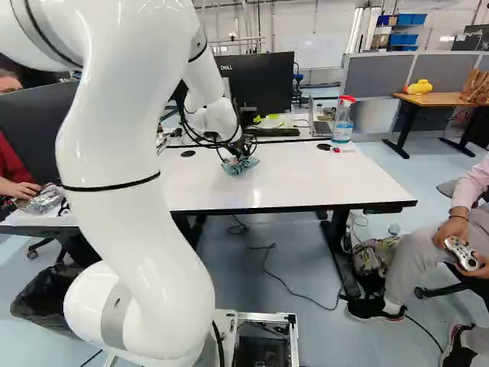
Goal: Clean the table with the green towel
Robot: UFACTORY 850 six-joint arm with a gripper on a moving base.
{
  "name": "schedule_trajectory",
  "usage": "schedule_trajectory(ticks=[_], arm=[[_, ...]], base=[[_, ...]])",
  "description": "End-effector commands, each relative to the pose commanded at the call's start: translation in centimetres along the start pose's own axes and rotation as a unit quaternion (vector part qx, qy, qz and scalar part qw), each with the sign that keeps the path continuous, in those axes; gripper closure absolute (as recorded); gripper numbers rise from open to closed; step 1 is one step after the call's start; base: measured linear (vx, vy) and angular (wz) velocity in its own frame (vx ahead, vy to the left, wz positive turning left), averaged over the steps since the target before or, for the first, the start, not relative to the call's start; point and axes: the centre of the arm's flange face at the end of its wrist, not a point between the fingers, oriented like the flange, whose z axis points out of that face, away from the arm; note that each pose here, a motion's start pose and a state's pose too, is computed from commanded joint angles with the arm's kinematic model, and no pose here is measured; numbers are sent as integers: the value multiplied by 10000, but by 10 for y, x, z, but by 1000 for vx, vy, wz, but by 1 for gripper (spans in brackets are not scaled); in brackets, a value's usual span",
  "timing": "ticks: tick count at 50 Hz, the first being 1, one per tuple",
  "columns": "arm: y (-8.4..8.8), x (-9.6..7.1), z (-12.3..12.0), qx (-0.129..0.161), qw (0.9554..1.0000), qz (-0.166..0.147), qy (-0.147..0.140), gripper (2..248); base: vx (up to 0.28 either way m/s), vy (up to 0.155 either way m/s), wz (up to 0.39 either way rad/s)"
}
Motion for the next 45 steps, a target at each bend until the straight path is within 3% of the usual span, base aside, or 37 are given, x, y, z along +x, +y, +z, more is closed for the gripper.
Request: schedule_trajectory(ticks=[15, 31, 45], arm=[[0, -8, 18, 0, 9999, 0, -158, 208], [-1, -8, 18, 3, 9999, -4, -158, 208], [-19, -11, 16, 105, 9997, -137, -168, 208]], base=[[0, 0, 0], [0, 0, 0], [0, 0, 0]])
